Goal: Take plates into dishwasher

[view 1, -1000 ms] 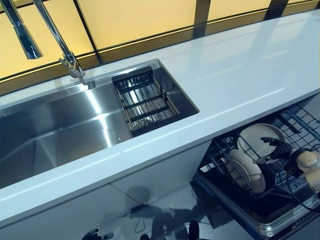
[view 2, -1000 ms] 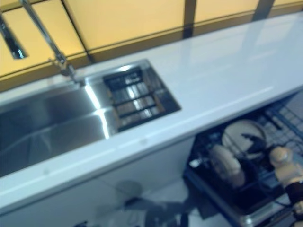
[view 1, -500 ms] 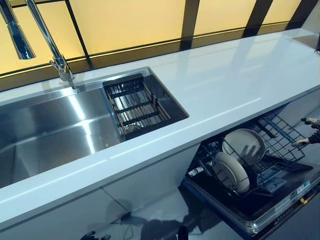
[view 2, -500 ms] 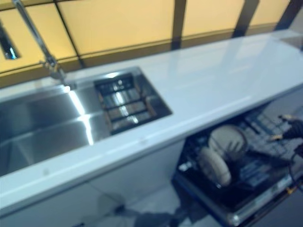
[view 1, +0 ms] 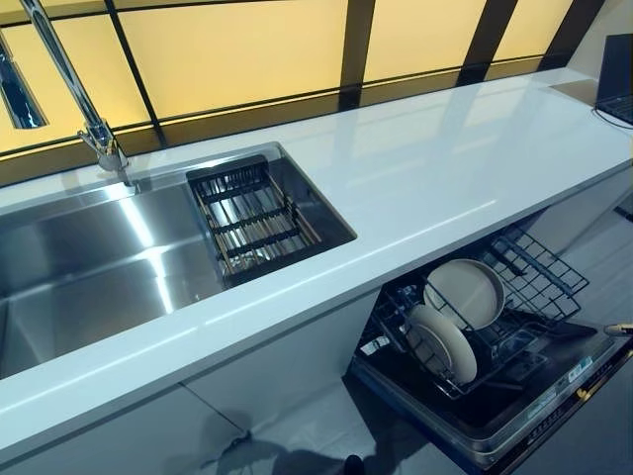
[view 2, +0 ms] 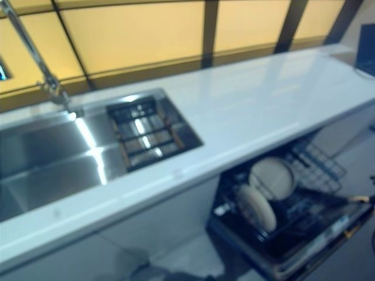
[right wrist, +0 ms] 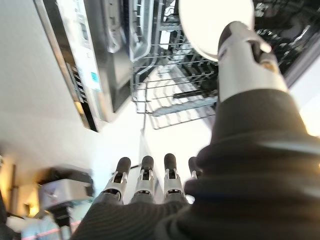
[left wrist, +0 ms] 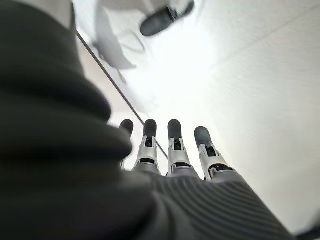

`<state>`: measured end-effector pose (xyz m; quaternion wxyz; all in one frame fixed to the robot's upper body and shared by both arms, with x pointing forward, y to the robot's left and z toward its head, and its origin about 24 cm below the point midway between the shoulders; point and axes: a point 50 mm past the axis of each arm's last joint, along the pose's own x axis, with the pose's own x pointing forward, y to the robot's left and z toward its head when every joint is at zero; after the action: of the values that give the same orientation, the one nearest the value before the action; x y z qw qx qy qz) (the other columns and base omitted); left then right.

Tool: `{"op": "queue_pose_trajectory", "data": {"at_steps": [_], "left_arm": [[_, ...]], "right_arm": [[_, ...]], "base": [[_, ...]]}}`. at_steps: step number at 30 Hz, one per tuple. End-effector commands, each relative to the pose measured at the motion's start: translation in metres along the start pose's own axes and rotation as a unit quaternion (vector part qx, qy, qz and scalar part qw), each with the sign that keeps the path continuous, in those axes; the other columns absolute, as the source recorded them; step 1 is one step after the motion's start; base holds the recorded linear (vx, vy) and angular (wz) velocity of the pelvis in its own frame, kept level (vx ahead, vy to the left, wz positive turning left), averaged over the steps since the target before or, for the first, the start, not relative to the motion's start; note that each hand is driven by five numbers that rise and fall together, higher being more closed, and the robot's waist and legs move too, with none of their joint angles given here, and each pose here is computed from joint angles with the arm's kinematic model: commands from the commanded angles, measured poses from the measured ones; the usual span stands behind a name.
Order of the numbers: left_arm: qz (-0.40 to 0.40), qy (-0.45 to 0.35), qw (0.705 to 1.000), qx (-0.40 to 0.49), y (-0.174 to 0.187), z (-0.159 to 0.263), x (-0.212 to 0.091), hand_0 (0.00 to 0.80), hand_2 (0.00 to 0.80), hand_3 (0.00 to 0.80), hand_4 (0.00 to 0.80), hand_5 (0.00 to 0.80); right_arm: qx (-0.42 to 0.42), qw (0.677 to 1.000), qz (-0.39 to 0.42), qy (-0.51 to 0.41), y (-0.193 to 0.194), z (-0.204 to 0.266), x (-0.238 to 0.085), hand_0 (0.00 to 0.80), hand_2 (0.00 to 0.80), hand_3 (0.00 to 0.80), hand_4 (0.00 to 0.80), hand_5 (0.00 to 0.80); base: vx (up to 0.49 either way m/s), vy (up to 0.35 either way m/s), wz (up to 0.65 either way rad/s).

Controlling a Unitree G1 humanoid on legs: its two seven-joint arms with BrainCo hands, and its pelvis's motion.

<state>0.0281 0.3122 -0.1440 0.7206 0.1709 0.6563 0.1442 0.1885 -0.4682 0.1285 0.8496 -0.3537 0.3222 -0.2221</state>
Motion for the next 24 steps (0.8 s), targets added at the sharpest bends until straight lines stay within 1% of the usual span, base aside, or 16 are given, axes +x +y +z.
{"op": "queue_pose_trajectory", "data": {"at_steps": [1,5,7,8,9,11,12,15,20,23,24], "left_arm": [[0.028,0.003,0.998,-0.048,0.016,-0.001,0.001,0.0,0.0,0.0,0.0,0.0],[0.001,-0.04,0.998,-0.058,-0.001,0.027,0.001,0.0,0.0,0.0,0.0,0.0],[-0.007,-0.057,0.996,-0.072,-0.003,0.04,0.0,0.0,0.0,0.0,0.0,0.0],[-0.014,-0.06,0.995,-0.082,-0.006,0.045,0.0,0.0,0.0,0.0,0.0,0.0],[-0.017,-0.06,0.995,-0.083,-0.007,0.048,0.0,0.0,0.0,0.0,0.0,0.0],[-0.014,-0.064,0.994,-0.083,-0.002,0.057,-0.001,0.0,0.0,0.0,0.0,0.0],[-0.004,-0.06,0.995,-0.081,0.004,0.063,-0.001,0.0,0.0,0.0,0.0,0.0],[0.018,-0.052,0.995,-0.089,0.013,0.058,0.0,0.0,0.0,0.0,0.0,0.0],[0.039,-0.04,0.994,-0.097,0.016,0.049,0.001,0.0,0.0,0.0,0.0,0.0],[0.043,-0.056,0.993,-0.097,0.016,0.05,0.0,0.0,0.0,0.0,0.0,0.0],[0.049,-0.071,0.992,-0.097,0.018,0.058,-0.001,0.0,0.0,0.0,0.0,0.0]], "right_arm": [[0.089,0.994,-0.057,0.011,-0.02,-0.009,0.001,0.0,0.0,0.0,0.0,0.0],[0.127,0.99,-0.044,0.046,-0.006,-0.033,0.001,0.0,0.0,0.0,0.0,0.0],[0.139,0.986,-0.043,0.077,0.001,-0.053,0.0,0.0,0.0,0.0,0.0,0.0],[0.146,0.983,-0.041,0.107,0.007,-0.07,-0.002,0.0,0.0,0.0,0.0,0.0],[0.149,0.979,-0.04,0.13,0.012,-0.081,-0.003,0.0,0.0,0.0,0.0,0.0],[0.164,0.974,-0.045,0.15,0.021,-0.088,-0.002,0.0,0.0,0.0,0.0,0.0],[0.187,0.967,-0.053,0.166,0.025,-0.094,-0.002,0.0,0.0,0.0,0.0,0.0],[0.199,0.961,-0.062,0.183,0.033,-0.096,0.001,0.0,0.0,0.0,0.0,0.0],[0.218,0.954,-0.071,0.191,0.039,-0.096,0.003,0.0,0.0,0.0,0.0,0.0],[0.216,0.953,-0.064,0.2,0.036,-0.097,0.002,0.0,0.0,0.0,0.0,0.0],[0.209,0.954,-0.061,0.207,0.038,-0.099,0.001,0.0,0.0,0.0,0.0,0.0]], "base": [[-0.178,-0.13,0.14],[-0.149,-0.044,-0.04],[-0.114,0.081,-0.39],[-0.234,0.179,-0.52],[-0.343,0.202,-0.64],[-0.39,0.173,-0.51],[-0.387,0.155,-0.15],[-0.489,0.183,0.12],[-0.366,0.122,0.05],[-0.341,0.181,0.12],[-0.369,0.219,0.04]]}}
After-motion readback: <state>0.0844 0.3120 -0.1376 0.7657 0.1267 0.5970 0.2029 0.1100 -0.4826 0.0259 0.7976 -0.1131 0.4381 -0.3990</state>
